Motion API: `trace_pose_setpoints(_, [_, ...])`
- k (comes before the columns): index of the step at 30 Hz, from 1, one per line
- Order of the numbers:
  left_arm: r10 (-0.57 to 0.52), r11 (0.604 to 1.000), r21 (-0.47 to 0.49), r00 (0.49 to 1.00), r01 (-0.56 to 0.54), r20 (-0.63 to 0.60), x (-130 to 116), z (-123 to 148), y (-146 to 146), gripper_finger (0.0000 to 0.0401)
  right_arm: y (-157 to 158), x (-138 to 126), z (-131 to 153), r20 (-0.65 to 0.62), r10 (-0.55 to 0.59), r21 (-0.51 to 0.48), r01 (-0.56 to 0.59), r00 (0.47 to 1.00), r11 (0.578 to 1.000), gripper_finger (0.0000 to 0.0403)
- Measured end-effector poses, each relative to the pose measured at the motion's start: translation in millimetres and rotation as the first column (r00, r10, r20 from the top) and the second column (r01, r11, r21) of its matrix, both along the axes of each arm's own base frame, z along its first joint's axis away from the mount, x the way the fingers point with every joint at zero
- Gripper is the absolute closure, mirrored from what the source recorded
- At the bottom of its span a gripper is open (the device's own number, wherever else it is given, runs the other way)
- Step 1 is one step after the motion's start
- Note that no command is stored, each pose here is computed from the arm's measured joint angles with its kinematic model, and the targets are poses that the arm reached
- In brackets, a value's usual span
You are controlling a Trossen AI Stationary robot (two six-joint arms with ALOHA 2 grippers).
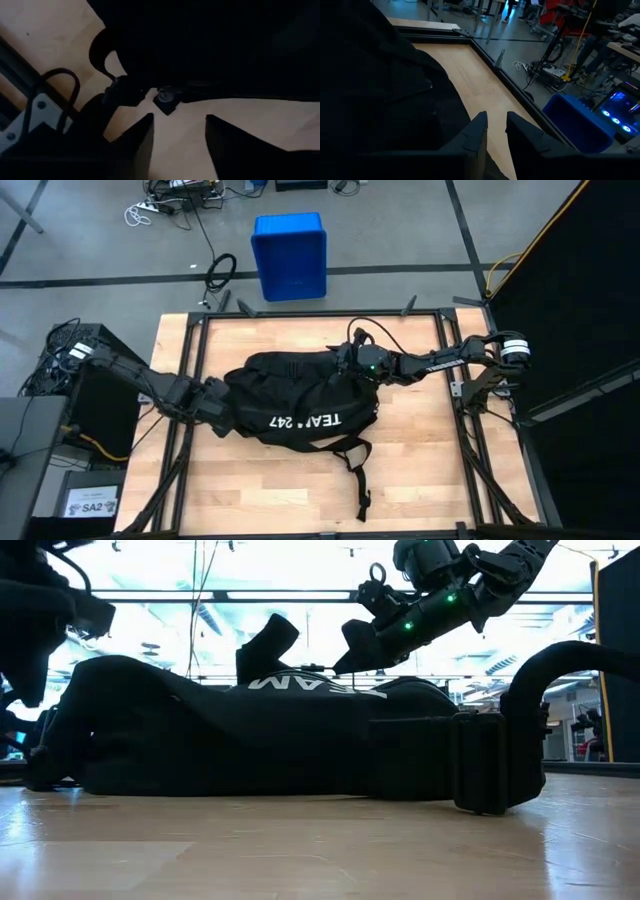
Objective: Unpack backpack
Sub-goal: Open the backpack
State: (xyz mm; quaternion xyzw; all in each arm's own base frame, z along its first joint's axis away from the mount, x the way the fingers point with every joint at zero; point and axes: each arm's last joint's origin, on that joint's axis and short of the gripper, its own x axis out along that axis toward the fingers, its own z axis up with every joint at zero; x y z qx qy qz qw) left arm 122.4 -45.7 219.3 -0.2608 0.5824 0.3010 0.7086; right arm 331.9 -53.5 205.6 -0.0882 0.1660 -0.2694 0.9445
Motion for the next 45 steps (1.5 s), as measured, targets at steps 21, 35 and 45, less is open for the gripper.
trace_pose_setpoints(21, [0.163, 0.968, 0.218, 0.974, -0.127, -0.156, 28, -33, -4, 0.0192, 0, 2, 7, 0.079, 0.002, -0.009, -0.001, 0.997, 1.000, 0.0354])
trace_pose_setpoints(35, [0.171, 0.923, 0.367, 0.977, -0.112, -0.131, 34, -48, 12, 0.0282, 1, 2, 8, 0.083, 0.004, -0.010, -0.004, 0.997, 1.000, 0.0372])
trace_pose_setpoints(45, [0.000, 0.959, 0.279, 0.989, 0.041, -0.146, 46, -53, 19, 0.0397, 1, 2, 8, 0.087, 0.005, -0.010, -0.004, 0.996, 1.000, 0.0376])
